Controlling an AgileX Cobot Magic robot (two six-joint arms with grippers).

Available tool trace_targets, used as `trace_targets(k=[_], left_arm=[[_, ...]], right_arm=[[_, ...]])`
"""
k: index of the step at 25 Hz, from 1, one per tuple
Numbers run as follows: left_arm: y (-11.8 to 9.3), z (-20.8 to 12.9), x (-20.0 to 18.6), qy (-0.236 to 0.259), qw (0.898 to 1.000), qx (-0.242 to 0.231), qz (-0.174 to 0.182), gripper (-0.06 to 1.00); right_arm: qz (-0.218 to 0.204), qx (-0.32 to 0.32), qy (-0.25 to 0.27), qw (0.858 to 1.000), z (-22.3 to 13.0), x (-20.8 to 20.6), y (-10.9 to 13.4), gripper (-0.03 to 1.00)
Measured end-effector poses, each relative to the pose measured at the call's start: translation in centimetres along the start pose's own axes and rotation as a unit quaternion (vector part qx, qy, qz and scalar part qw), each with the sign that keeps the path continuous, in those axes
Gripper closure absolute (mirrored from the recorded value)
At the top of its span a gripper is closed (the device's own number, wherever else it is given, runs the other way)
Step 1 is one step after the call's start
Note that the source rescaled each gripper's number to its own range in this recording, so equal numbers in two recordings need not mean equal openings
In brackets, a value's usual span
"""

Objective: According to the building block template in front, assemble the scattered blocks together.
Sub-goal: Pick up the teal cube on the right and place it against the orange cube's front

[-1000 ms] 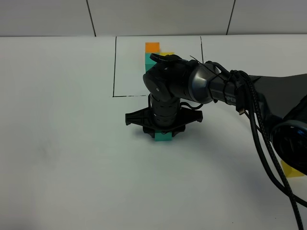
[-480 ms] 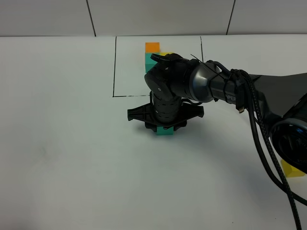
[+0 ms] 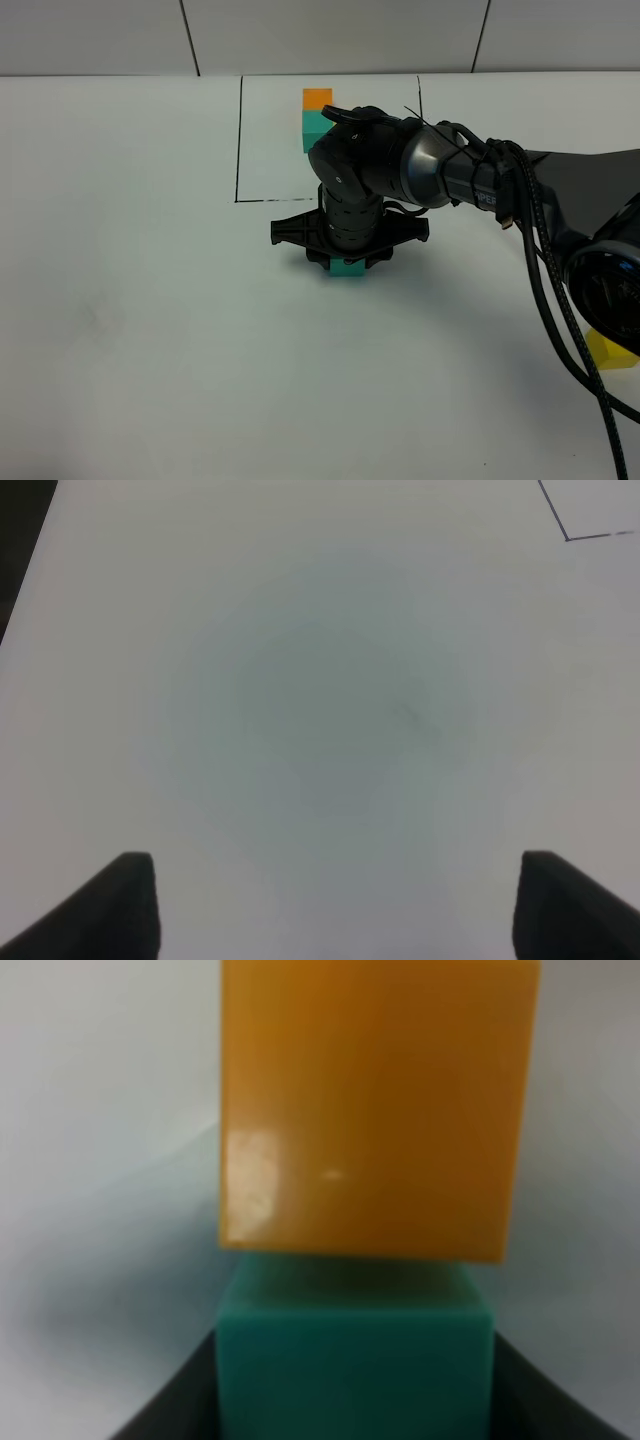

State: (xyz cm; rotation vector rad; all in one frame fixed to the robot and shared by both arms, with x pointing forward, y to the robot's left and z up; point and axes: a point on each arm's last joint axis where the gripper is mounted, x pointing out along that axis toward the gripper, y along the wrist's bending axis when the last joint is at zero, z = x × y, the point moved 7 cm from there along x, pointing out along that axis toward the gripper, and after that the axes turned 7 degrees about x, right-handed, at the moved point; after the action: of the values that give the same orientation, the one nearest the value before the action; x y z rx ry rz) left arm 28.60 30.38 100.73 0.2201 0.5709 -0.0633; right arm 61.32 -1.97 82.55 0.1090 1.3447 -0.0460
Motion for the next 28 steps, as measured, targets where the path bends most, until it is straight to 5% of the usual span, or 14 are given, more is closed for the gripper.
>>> trace_targets(k=[28], left_arm=[[0.00,0.00,0.00,0.000,1.000,-0.001,0.000,0.29]], right_arm=[[0.002,-0.006,-0.010,1.000,0.32,-0.02,0.06,0.95]])
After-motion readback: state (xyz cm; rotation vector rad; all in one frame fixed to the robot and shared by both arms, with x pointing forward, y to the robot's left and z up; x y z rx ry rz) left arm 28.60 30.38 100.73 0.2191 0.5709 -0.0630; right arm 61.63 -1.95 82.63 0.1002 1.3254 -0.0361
